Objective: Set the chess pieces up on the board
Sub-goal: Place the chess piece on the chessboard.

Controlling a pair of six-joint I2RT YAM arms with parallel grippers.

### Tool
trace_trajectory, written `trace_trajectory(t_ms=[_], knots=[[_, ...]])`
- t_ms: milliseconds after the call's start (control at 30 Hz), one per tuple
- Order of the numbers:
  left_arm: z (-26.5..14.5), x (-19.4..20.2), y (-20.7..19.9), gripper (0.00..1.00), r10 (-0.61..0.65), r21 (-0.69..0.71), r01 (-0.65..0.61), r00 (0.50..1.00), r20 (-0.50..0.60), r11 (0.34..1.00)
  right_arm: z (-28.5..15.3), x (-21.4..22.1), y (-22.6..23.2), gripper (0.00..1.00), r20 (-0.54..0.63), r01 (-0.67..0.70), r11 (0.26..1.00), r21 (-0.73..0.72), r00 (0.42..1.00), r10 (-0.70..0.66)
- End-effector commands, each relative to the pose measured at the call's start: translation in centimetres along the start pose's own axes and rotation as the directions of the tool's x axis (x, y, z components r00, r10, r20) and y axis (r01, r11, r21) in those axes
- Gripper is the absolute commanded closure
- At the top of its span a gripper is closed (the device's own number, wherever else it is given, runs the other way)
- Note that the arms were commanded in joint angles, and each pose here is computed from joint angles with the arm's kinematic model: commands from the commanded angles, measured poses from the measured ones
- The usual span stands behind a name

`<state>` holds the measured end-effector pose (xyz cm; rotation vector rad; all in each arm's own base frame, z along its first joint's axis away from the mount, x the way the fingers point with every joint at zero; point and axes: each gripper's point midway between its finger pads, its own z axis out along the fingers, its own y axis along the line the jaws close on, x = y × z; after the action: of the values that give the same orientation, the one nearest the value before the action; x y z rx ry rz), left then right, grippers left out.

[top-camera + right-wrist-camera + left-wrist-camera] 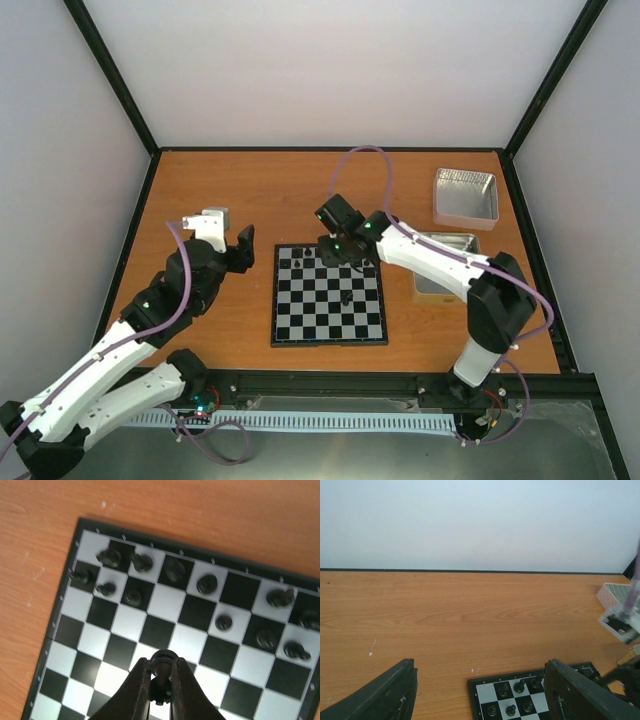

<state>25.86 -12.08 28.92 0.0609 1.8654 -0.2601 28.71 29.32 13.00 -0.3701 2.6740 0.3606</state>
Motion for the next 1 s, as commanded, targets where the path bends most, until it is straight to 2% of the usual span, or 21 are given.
trace_trajectory(t_ms=[0, 367, 733, 967], knots=[[-1.3, -1.6, 1.2, 0.3, -0.006, -0.037, 0.008, 0.998, 0.06, 0.999, 0.5, -2.9, 1.5, 0.94, 0.046, 0.037, 0.999, 0.009, 0.998, -0.037], [-1.5, -1.5, 1.4, 0.29, -0.008, -0.036, 0.01, 0.998, 0.068, 0.999, 2.8, -3.2, 0.5, 0.94, -0.005, 0.0, 0.994, 0.109, 1.0, 0.0], [-1.4, -1.4, 1.2, 0.29, -0.007, -0.033, 0.009, 0.998, 0.063, 0.999, 3.3, -2.9, 1.0, 0.94, -0.034, -0.009, 0.995, 0.095, 0.999, 0.013], [-1.6, -1.7, 1.8, 0.29, -0.022, -0.063, 0.027, 0.997, 0.076, 0.998, 3.7, -3.4, 3.4, 0.94, -0.038, 0.009, 1.0, 0.023, 0.999, -0.008]])
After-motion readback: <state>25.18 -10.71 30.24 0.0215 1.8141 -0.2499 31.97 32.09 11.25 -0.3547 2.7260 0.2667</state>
